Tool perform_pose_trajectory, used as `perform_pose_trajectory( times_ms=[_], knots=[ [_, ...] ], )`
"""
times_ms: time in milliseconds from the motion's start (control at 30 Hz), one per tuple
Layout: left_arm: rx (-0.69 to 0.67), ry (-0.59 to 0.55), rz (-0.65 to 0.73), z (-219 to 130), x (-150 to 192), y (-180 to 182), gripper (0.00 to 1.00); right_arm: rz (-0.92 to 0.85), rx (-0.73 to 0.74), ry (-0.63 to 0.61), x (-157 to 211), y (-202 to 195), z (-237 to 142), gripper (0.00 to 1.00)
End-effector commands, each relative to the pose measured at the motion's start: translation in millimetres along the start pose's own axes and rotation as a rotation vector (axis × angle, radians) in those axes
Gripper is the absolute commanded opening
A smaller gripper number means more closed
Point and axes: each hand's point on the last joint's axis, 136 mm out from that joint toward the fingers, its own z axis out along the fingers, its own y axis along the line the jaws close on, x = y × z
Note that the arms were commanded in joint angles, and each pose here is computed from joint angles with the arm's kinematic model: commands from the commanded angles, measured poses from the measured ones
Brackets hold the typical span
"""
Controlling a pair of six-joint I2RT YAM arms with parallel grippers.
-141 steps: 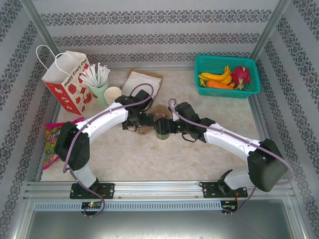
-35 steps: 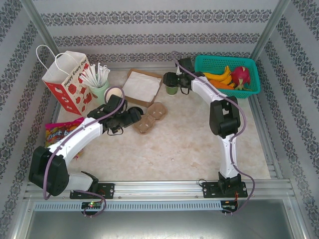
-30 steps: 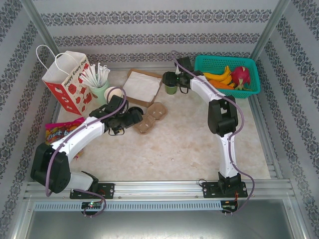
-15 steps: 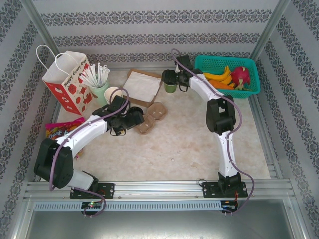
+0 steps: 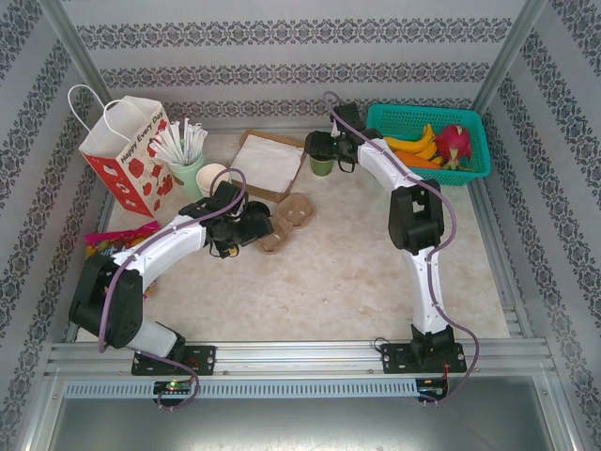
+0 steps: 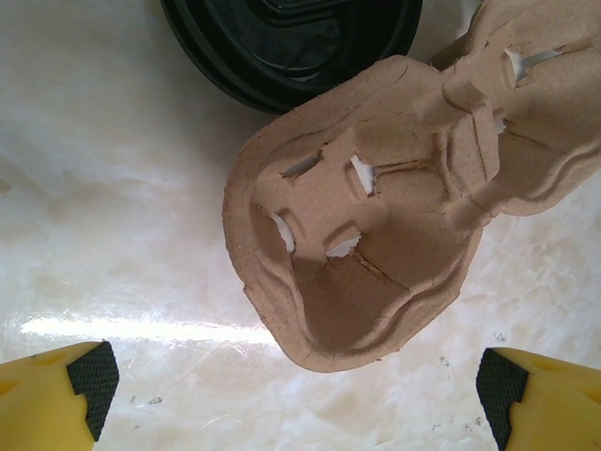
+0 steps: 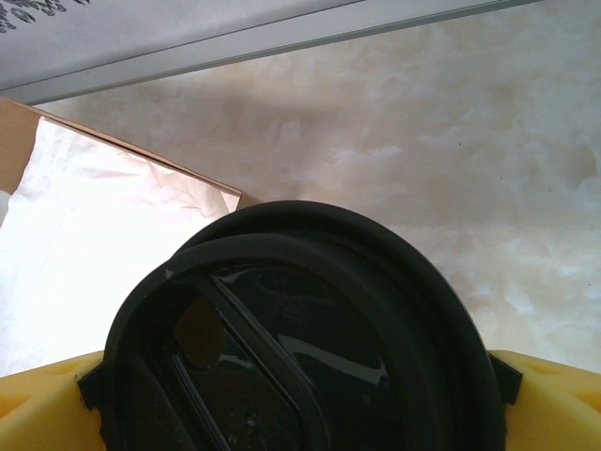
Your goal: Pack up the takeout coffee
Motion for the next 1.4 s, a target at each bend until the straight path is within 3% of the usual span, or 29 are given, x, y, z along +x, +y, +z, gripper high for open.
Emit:
perform_pose_trajectory(
  times_ms=[0, 433, 633, 733, 1000, 1367],
  knots=[
    [0.019, -0.003, 0.017, -2.2, -4.4, -9.0, 1.00, -0.004, -0.010, -0.031, -15.2, 3.5, -16.9, 0.97],
    [-0.014, -0.055, 0.062, -21.4, -13.9, -9.7, 1.00, -0.026, -0.024, -0.088, -30.0, 14.1, -49.1, 0.98],
    [-0.080, -0.195, 0.085, -70.9, -38.0, -0.4, 1.00, -0.042, -0.023, -0.131, -35.2, 20.1, -82.6, 0.98],
    [-0.124, -0.289, 0.079, -111.9, -57.0, 9.0, 1.00, -0.043, -0.016, -0.152, -28.9, 20.7, -106.3, 0.98],
    [-0.241, -0.538, -0.117, -227.0, -117.9, 68.5, 1.00, -0.069, -0.073, -0.174, 28.9, 32.5, -165.5, 0.98],
    [-0.361, -0.816, -0.575, -306.0, -187.4, 168.2, 0.97, -0.188, -0.099, -0.143, 107.5, 71.6, -179.4, 0.97]
  ],
)
